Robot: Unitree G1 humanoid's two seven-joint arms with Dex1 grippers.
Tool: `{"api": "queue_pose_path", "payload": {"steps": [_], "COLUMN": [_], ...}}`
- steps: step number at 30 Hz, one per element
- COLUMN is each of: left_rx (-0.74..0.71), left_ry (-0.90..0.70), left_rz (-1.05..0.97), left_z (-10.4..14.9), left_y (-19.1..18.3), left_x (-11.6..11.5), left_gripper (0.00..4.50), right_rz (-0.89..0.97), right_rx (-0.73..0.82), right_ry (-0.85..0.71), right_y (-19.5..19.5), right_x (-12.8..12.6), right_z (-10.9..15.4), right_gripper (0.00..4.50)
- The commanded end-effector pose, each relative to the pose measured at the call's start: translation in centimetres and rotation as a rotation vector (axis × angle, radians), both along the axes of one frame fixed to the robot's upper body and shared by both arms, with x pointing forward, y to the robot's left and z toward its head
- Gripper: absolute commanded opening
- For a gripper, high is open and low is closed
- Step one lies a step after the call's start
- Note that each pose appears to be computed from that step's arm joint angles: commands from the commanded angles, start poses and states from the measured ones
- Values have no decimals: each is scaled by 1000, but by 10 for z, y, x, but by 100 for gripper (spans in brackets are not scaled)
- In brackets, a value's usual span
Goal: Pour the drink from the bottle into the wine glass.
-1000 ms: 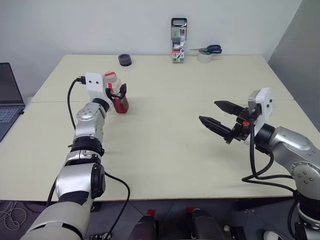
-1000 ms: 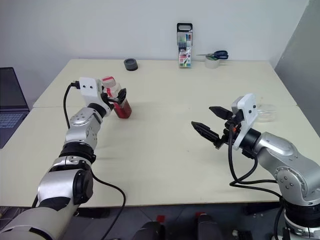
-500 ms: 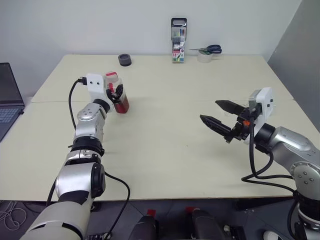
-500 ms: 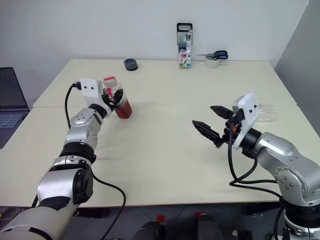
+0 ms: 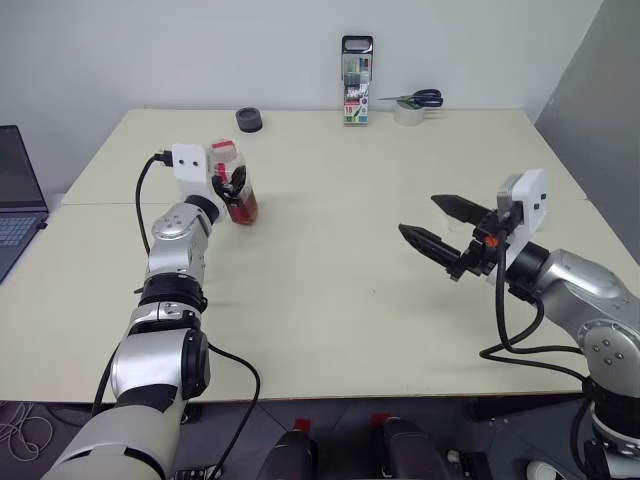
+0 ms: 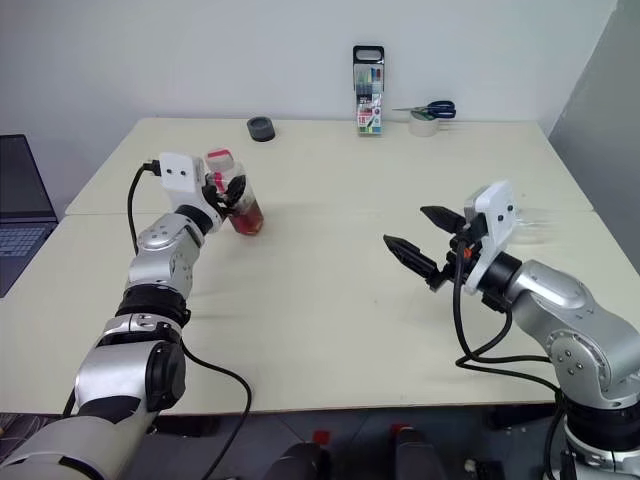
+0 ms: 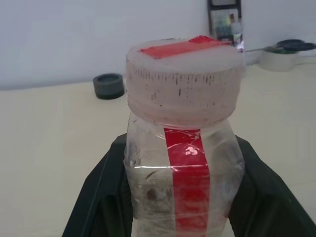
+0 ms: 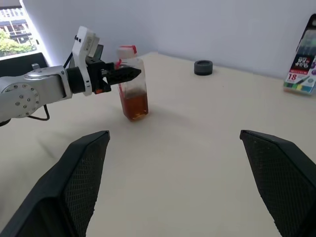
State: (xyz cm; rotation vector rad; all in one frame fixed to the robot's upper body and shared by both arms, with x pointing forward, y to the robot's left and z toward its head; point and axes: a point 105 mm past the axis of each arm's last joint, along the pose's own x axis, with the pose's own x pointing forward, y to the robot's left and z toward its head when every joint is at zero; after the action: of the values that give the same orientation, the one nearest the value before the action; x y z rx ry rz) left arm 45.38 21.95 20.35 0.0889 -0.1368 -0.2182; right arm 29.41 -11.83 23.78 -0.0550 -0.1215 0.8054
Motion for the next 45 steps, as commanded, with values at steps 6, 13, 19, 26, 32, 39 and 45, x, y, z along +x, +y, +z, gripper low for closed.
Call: {"api": "queue_pose_path", "payload": {"steps": [6, 13, 19, 26, 32, 39, 45], "left_rx": [85, 56, 69, 163, 169, 164, 155], "left_ry": [-64, -39, -5, 38, 5, -9, -12], "left_rz": [-375, -750, -1033, -1191, -1186, -1187, -1183], "left_z": [41, 48, 49, 46, 49, 45, 42], "left_y": [-78, -138, -165, -166, -170, -174, -175], "left_x": [-25, -65, -99, -112, -104, -103, -103], "left_gripper": [197, 197, 197, 197, 197, 197, 197], "right_rz": [4, 51, 107, 112, 60, -16, -55], "right_rx": [13, 17, 30, 44, -1, 22, 56], "right_ry": [-73, -62, -35, -26, -5, 22, 6], "right_y": [7, 17, 24, 30, 35, 47, 56], "right_x": [6, 9, -1, -8, -5, 4, 6], "right_z": [26, 39, 44, 49, 42, 41, 49], "right_gripper": [450, 450, 450, 450, 450, 450, 450]}}
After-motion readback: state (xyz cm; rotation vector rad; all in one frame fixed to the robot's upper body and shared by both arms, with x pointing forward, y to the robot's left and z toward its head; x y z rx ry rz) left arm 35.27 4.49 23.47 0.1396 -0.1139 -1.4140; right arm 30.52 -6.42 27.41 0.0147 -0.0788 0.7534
